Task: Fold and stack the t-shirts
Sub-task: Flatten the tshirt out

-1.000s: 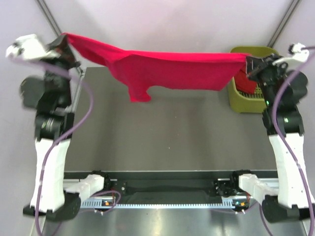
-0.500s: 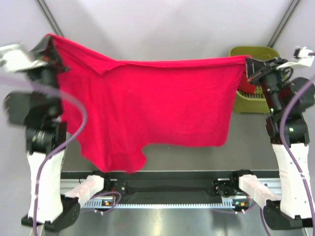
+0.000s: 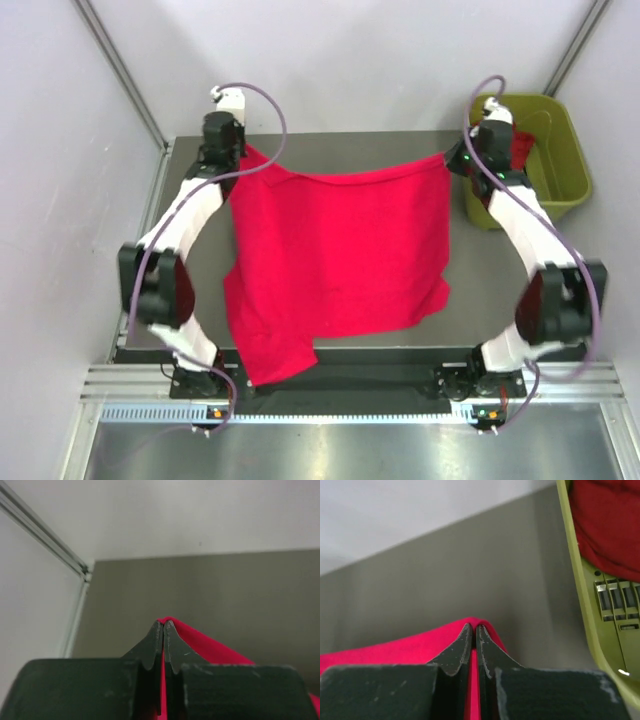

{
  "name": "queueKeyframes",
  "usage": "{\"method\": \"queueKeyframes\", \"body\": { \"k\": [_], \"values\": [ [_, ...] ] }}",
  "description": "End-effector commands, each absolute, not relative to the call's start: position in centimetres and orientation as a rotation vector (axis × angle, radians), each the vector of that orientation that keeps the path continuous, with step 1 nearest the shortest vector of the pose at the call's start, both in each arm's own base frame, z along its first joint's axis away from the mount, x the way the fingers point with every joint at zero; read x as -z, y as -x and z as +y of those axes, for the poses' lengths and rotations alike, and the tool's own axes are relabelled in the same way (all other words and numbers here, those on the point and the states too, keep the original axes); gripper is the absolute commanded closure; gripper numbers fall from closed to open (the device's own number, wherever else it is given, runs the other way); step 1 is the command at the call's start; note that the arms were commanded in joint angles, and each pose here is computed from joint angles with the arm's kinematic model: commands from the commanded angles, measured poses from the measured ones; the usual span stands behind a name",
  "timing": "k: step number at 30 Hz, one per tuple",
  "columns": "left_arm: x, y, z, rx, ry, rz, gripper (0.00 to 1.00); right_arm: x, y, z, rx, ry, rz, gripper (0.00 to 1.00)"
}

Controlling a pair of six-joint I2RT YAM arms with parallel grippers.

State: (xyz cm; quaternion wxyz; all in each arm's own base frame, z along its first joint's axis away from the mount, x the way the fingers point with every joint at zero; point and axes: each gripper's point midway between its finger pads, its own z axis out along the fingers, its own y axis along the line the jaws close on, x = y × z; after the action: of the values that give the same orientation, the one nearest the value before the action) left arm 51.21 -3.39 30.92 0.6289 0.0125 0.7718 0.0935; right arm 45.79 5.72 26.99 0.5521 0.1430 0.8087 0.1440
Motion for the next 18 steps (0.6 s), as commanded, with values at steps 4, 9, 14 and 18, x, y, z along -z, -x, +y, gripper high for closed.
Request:
{"method": "queueKeyframes", "body": {
  "k": [4, 9, 14, 18],
  "values": [
    [-24.9, -58.8, -3.6, -0.203, 0.035, 1.769, 1.0, -22.3, -54.1, 5.3, -0.209, -0.256, 1.963, 1.0],
    [-18.9, -62.4, -5.4, -0.122, 0.074, 1.863, 1.0, -18.0, -58.1, 3.3, -0.115, -0.27, 2.044, 1.0],
    [-17.5, -63.6, -6.8, 0.003, 0.137, 1.877, 1.0, -16.3, -58.9, 2.5, -0.067, -0.24, 2.075, 1.0],
    [-17.7, -63.9, -7.3, 0.045, 0.168, 1.876, 1.0, -15.9, -59.0, 2.3, -0.057, -0.238, 2.079, 1.0]
  ]
}}
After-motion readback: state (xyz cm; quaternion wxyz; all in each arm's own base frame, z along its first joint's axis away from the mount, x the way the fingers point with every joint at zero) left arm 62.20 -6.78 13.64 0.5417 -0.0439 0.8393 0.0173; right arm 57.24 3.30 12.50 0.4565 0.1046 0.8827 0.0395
